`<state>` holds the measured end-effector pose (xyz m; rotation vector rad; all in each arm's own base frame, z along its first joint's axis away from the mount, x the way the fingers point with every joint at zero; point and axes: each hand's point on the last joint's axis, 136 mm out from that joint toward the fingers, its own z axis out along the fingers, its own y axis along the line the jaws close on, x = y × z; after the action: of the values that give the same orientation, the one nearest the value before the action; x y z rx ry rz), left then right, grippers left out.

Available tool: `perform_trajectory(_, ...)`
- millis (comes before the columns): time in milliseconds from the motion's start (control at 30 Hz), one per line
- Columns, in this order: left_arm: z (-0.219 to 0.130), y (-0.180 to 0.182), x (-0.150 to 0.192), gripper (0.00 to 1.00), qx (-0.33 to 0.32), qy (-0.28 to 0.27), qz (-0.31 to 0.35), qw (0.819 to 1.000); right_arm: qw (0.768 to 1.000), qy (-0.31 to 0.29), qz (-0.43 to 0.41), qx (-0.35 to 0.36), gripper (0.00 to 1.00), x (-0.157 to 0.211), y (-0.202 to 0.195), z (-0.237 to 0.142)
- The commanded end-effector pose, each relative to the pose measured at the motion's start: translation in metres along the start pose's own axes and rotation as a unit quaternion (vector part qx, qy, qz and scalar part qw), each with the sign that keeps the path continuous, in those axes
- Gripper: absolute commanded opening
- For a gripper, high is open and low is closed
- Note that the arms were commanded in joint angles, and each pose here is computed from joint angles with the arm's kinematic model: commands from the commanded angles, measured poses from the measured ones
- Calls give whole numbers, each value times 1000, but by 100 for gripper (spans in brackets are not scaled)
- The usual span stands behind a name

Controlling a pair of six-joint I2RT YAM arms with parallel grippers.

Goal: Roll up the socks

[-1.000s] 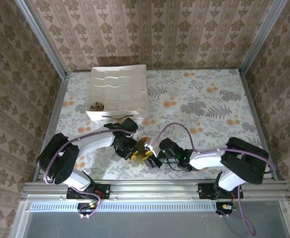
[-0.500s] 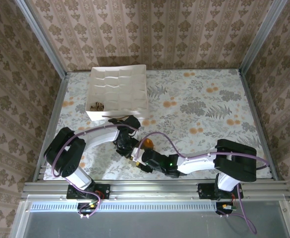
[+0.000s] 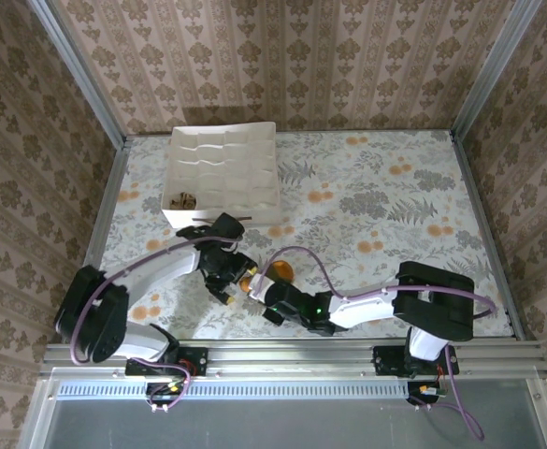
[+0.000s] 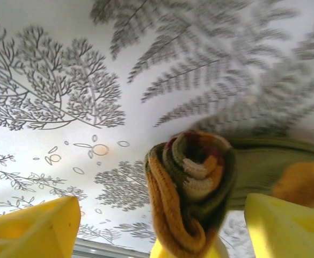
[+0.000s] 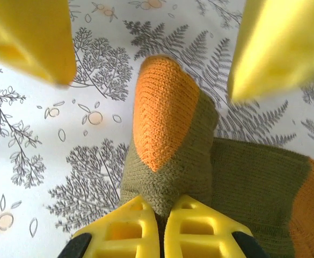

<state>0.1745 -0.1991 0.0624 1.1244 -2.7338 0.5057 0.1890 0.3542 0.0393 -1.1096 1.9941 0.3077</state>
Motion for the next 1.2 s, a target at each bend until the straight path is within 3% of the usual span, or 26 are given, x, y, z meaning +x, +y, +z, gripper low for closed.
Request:
perform_trajectory(0, -10, 0, -2, 80, 25, -15, 34, 999, 989, 126, 66, -42, 0, 101, -4, -8)
perform_trajectory(100, -13, -6, 3, 78, 45, -21, 72, 996, 978, 110, 150, -97, 0, 109, -5, -8)
perform_trajectory(300, 0, -23, 21, 67, 89, -25, 121, 988, 953, 104, 237, -159, 0, 122, -3, -9)
perform_trajectory(500, 23, -28, 29, 60, 71, -21, 148, 986, 940, 113, 281, -155, 0, 143, -9, -11)
perform_trajectory(833, 66, -29, 34, 58, 19, -6, 195, 981, 935, 113, 314, -121, 0, 147, -25, -11)
perform_trajectory(1000, 83, -14, 37, 56, -31, 0, 205, 978, 932, 123, 322, -114, 0, 151, -31, -6)
perform_trajectory(1100, 96, 7, 38, 48, -77, 16, 198, 977, 931, 133, 323, -104, 0, 156, -36, -4)
perform_trajectory(1167, 102, 22, 37, 31, -104, 23, 186, 977, 934, 130, 319, -97, 0, 154, -39, -5)
